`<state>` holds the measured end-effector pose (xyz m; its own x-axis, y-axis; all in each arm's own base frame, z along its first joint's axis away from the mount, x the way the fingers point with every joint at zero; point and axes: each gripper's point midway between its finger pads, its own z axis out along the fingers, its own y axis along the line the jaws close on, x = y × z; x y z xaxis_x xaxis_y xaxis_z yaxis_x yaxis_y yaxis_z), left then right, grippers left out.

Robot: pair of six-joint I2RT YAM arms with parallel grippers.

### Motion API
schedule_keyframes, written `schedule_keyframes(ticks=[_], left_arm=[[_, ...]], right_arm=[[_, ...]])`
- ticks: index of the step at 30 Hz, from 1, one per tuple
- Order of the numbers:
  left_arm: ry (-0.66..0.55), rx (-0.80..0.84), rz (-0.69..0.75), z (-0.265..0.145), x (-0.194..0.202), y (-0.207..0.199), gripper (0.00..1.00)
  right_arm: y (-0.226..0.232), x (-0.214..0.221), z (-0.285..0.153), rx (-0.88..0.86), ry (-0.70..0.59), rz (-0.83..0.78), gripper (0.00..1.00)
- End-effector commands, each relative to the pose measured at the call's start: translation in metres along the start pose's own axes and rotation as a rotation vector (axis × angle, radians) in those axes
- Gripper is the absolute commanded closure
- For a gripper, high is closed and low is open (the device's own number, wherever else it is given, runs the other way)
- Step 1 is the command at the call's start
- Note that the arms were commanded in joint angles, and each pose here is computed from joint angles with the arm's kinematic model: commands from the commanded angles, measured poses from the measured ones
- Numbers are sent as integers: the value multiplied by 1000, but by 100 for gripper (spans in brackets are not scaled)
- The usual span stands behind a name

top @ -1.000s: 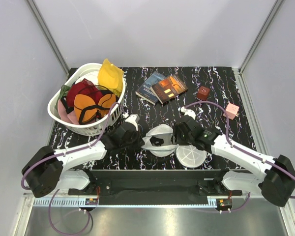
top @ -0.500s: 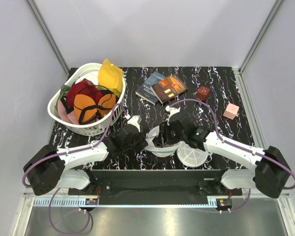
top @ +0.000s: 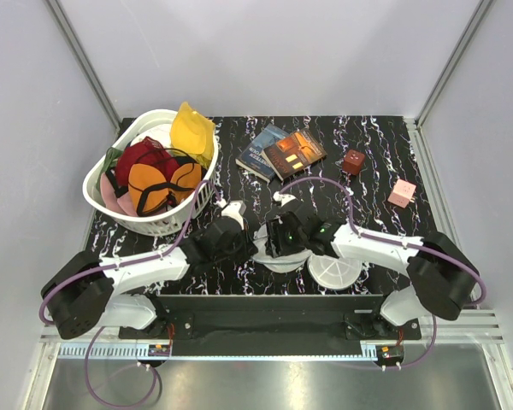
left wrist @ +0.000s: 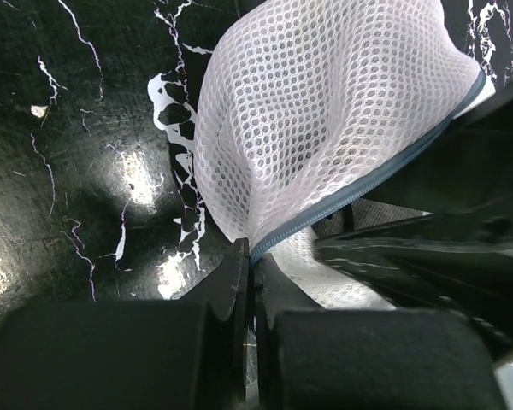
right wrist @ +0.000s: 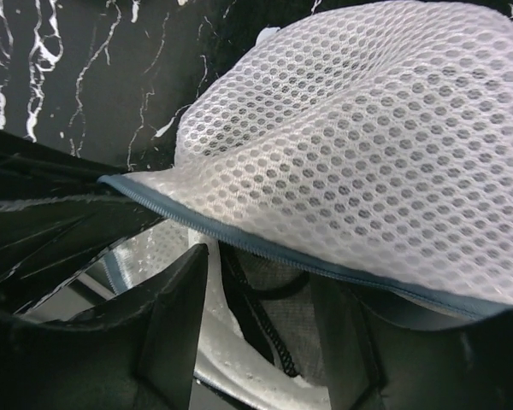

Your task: Unzip the laundry bag and remove the bra

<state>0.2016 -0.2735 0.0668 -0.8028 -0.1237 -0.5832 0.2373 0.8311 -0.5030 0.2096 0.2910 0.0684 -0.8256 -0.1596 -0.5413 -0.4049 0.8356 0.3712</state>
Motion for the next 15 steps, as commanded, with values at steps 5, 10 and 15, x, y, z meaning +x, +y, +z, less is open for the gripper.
schedule_keyframes(ticks=[5,10,15], left_arm=[[-66,27,-3,-1,-12,-7,100],[-83,33,-2,-5,-15,-7,100],[-99,25,-6,-9,-15,-2,100]], right_arm=[[7,-29,16,35,-99,-34,41],[-1,-28,22,74,-105,-17,74],[2,-34,6,56,-148,-12,100]])
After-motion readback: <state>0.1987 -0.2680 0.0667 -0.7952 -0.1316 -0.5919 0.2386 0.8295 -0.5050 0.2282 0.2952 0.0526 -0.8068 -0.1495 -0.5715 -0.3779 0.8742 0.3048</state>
